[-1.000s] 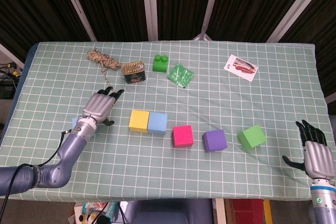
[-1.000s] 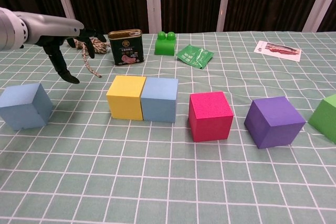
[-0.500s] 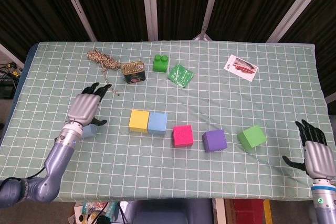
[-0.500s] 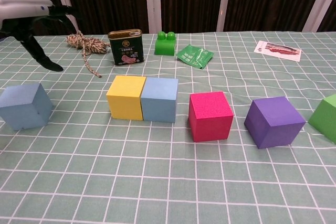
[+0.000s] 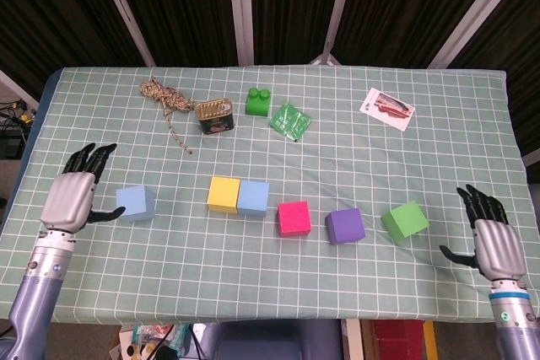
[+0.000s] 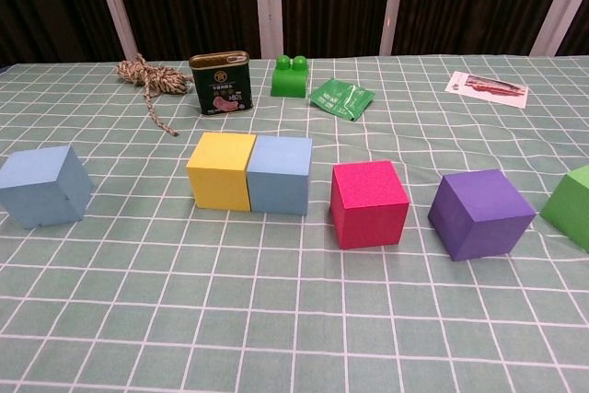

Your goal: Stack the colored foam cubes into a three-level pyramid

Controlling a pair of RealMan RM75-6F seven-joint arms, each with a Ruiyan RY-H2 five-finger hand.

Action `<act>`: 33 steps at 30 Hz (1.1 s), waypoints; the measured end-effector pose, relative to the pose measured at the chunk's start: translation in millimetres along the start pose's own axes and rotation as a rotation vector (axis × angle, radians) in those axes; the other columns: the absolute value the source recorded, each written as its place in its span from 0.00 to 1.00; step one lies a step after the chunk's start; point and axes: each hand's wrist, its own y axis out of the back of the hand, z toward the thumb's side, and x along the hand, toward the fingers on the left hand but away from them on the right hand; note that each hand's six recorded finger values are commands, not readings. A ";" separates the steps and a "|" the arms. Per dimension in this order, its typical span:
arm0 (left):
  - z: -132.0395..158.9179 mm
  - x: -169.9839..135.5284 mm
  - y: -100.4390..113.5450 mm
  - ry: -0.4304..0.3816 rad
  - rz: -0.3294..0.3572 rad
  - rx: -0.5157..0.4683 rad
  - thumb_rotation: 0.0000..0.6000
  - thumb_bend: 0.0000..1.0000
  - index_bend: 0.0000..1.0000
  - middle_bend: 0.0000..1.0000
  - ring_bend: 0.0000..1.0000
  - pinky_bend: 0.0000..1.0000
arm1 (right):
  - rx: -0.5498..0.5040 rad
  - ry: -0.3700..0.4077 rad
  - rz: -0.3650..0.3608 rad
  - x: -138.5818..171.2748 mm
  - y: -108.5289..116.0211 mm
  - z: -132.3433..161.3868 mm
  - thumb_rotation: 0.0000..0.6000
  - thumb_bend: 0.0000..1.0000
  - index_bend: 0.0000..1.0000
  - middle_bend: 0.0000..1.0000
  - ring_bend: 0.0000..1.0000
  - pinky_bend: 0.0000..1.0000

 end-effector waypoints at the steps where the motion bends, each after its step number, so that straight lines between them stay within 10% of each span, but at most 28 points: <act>1: -0.6 -1.1 3.4 -0.002 0.012 -0.001 1.00 0.13 0.00 0.09 0.00 0.08 | -0.003 0.016 0.001 -3.4 0.8 5.4 1.00 0.18 0.00 0.00 0.00 0.00; 20: -14.4 0.8 33.8 0.013 0.070 -0.076 1.00 0.13 0.00 0.09 0.00 0.08 | -0.061 0.520 0.222 -77.9 3.3 201.9 1.00 0.18 0.00 0.00 0.00 0.00; 33: -24.0 -0.7 52.2 0.032 0.111 -0.103 1.00 0.13 0.00 0.09 0.00 0.08 | -0.033 0.610 0.356 -63.5 -42.8 276.7 1.00 0.18 0.00 0.16 0.04 0.00</act>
